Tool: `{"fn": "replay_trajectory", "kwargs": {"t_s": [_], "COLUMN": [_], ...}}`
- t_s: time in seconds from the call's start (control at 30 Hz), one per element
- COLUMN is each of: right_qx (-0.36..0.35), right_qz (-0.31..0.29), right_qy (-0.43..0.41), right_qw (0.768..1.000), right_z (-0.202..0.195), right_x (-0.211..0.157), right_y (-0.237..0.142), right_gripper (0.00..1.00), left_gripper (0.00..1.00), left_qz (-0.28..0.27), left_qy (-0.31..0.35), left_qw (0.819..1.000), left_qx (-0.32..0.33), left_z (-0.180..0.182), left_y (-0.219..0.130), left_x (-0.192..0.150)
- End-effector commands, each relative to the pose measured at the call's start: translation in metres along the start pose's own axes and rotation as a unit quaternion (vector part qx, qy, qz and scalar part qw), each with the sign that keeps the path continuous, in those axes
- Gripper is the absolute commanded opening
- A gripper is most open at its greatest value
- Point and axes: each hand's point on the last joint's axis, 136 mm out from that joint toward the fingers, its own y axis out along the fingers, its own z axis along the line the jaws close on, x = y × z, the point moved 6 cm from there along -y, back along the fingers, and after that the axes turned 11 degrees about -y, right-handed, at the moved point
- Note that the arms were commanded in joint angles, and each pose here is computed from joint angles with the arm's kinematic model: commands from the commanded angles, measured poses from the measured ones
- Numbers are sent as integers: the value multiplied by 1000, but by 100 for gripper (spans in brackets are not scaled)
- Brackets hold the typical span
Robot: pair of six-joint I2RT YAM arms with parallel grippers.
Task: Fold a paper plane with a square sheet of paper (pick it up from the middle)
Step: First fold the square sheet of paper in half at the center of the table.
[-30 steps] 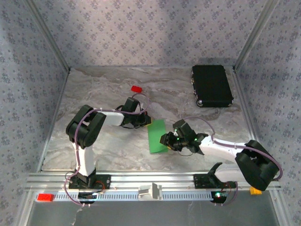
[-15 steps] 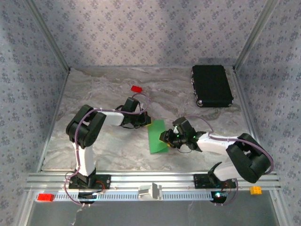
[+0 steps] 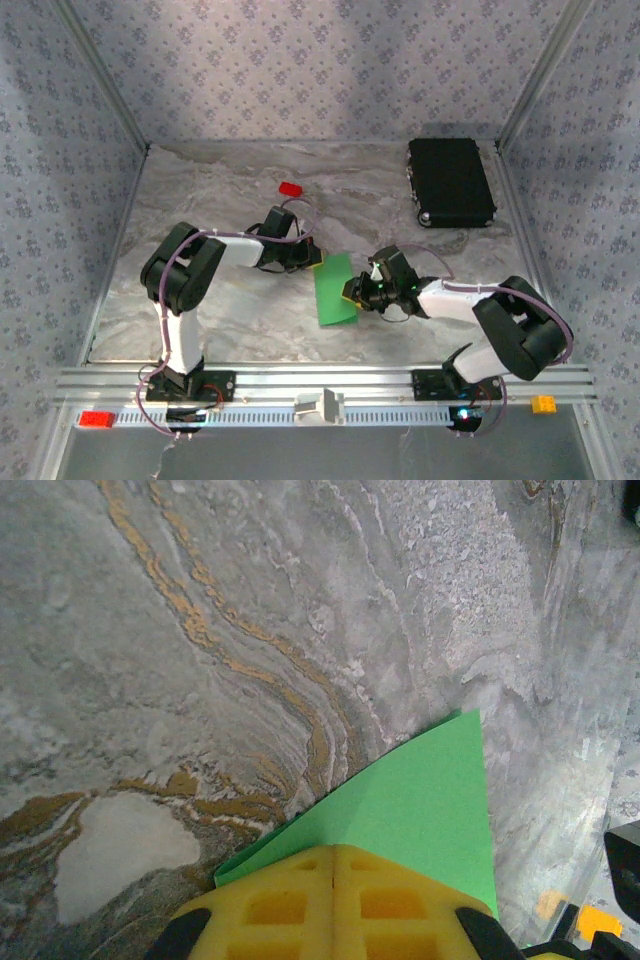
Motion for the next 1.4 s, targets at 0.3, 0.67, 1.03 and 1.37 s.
{"fn": "replay_trajectory", "kwargs": {"t_s": [0.3,0.67,1.03,1.37], "right_qx": [14,28,32,45], "right_qz": [3,-17,-99,-69], "right_qy": [-1,10,61,24], "right_qw": [1000,999,993,996], "right_z": [-9,-9,-16,-3], "right_x": [0,5,21,22], "right_y": [-1,0,-8,-9], "right_gripper": [23,8,7,20], "left_gripper": [8,30,40,42], "left_qz": [23,9,-22,-30], "left_qy": [2,63,131,183], "left_qw": [1000,998,991,983], "left_qx": [12,-27,-24,-13], "left_z": [-4,-54,-70,-62], "left_y": [1,-27,-58,-61], "left_x": [-9,-12,-35,-72]}}
